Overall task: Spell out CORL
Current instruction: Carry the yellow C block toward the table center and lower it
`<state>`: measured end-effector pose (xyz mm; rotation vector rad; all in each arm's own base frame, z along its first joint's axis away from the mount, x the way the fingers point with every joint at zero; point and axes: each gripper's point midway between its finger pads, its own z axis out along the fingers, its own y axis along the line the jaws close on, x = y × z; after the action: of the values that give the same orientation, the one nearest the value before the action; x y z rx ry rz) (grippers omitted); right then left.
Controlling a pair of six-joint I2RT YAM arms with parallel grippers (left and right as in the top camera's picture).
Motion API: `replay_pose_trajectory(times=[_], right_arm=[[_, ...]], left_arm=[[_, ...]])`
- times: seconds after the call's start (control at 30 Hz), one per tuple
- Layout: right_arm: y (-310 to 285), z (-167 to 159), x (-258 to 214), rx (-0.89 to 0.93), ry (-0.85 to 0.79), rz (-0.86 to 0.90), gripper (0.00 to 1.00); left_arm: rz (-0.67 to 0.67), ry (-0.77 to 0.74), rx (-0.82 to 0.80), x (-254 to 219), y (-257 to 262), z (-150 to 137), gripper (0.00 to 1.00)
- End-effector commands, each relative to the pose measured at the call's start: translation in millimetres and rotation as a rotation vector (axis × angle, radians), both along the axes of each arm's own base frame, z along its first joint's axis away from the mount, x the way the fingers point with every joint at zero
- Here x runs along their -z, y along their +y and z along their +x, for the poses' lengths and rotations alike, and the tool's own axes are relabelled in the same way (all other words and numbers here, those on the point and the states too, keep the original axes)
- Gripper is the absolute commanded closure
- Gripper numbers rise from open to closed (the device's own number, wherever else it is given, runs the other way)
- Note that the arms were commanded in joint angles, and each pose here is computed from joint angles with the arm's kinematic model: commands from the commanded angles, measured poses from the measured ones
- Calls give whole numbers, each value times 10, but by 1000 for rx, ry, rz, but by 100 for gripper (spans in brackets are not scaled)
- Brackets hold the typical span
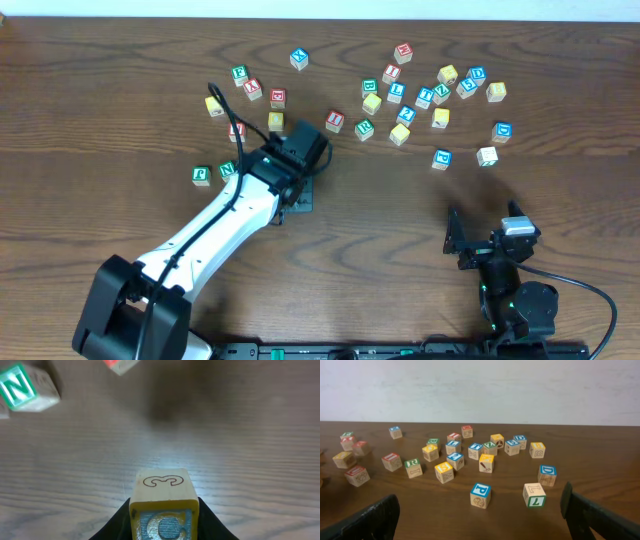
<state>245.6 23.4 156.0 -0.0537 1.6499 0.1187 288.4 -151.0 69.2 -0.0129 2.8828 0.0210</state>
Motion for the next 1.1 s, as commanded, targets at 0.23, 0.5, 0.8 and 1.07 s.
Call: replay_pose_trajectory(times=[0.23, 0.5, 0.8, 1.07], right_arm=[[-9, -2, 4, 2, 1, 7, 1], [-9, -2, 3, 2, 1, 7, 1], [-9, -2, 4, 2, 1, 7, 1], [-9, -2, 3, 2, 1, 7, 1]], left_arm=[[-48, 69, -61, 275, -27, -239, 92], [-59, 68, -58, 504, -114, -408, 92], [-68, 61, -34, 531, -214, -441, 92], [-43, 92, -40, 732, -219, -435, 92]])
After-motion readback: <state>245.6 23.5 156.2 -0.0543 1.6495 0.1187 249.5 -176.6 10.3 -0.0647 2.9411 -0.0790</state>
